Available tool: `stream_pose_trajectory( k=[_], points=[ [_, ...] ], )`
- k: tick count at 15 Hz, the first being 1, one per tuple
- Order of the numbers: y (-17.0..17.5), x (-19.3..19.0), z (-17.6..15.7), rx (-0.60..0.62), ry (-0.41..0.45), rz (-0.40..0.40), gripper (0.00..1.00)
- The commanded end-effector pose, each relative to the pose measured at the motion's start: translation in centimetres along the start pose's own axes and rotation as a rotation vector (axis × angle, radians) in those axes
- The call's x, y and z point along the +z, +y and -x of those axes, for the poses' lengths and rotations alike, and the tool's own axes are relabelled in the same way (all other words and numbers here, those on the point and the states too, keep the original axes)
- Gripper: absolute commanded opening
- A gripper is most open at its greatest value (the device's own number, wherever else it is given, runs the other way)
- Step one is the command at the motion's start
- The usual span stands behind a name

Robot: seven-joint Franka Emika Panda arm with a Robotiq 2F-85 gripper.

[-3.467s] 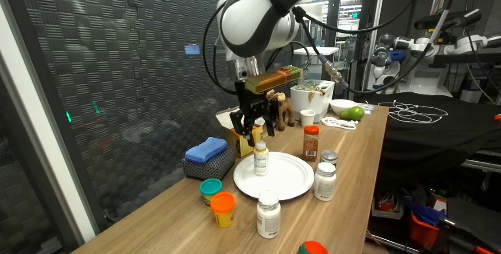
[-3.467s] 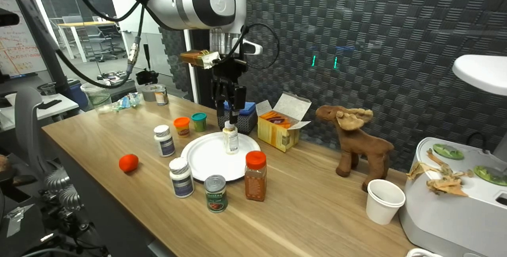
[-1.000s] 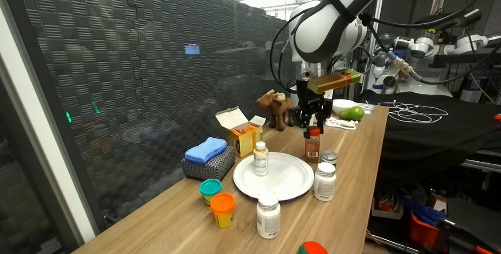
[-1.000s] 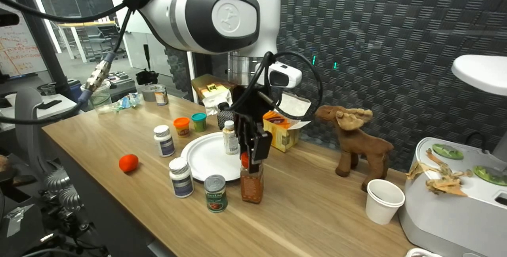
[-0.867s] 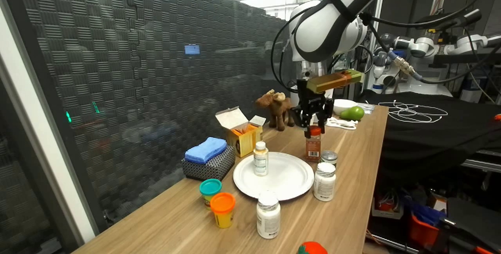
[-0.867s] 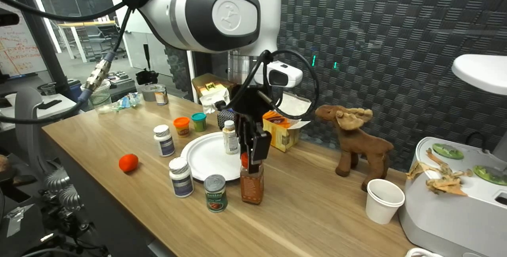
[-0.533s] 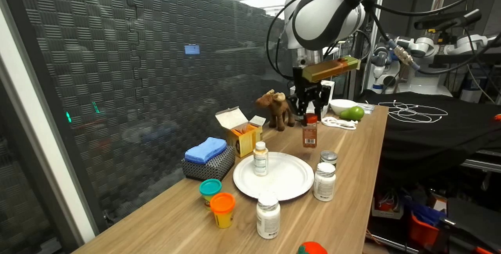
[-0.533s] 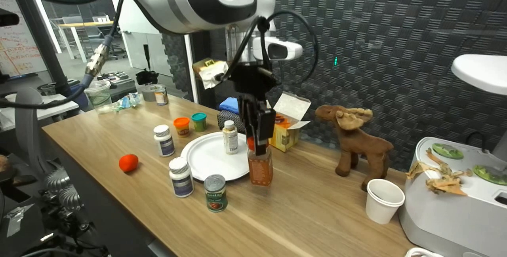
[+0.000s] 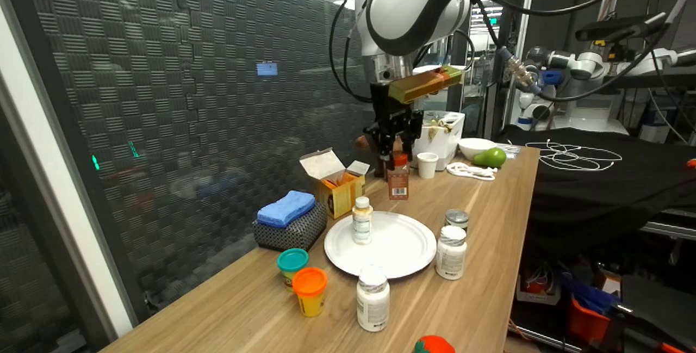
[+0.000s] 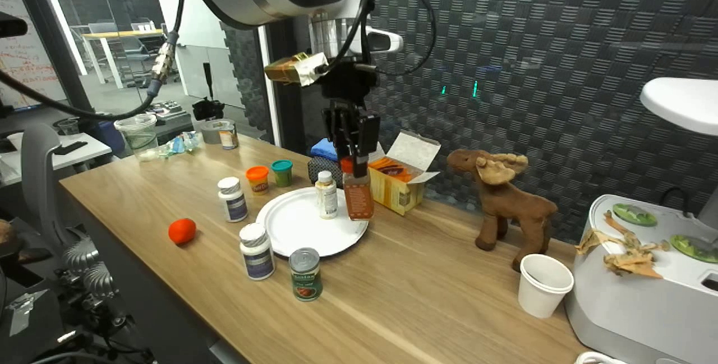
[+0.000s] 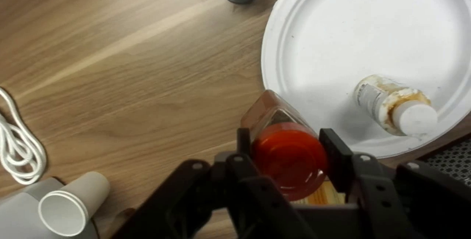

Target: Put the bottles on the red object on the plate

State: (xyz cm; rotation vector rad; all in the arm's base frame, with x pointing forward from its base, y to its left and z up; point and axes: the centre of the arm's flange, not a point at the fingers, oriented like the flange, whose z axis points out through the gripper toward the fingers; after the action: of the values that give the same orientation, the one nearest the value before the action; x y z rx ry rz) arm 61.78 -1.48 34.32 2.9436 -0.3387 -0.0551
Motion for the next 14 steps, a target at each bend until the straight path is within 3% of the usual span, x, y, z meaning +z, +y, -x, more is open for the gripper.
stream_pose_trajectory(
  k=[1, 5, 14],
  points=[
    [-2.0, 0.8, -2.2, -0.111, -0.035, -0.036, 0.24],
    [-3.4, 3.0, -2.7, -0.196, -0.061, -0.098, 0.24],
    [-4.1, 4.5, -3.6, -0.242, -0.067, -0.148, 0.24]
  ],
)
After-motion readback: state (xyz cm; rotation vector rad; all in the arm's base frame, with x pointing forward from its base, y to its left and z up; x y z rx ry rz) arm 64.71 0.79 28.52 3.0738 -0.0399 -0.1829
